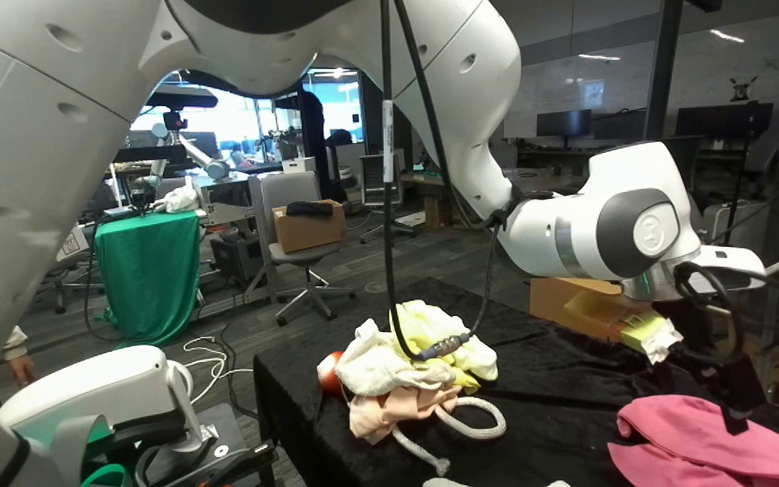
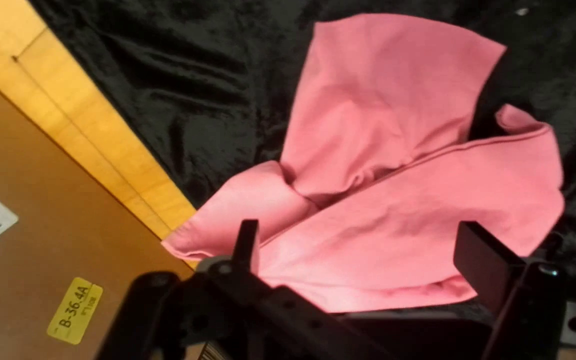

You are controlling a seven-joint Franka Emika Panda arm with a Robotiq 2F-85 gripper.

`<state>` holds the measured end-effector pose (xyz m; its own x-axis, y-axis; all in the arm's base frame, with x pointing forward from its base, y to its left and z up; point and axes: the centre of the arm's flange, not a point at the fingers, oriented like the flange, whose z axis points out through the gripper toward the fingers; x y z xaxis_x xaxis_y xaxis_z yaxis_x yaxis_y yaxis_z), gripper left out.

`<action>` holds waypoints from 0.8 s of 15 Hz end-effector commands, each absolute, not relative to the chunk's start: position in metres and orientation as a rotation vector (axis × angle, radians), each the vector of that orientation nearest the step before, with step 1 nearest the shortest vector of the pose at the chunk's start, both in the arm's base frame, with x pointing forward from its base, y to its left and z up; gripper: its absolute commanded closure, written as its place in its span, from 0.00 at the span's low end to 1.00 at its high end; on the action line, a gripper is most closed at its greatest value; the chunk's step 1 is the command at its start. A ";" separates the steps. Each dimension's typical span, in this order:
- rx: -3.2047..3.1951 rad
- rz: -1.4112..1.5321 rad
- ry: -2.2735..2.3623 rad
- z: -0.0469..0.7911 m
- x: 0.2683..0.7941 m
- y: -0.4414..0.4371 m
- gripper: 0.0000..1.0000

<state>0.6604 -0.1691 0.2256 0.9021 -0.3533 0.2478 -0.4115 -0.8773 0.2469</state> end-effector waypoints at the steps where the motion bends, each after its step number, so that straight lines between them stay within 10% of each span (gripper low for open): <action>1: 2.679 0.197 -0.348 0.227 0.697 -0.188 0.00; 12: 2.714 0.169 0.443 0.200 0.750 -0.199 0.00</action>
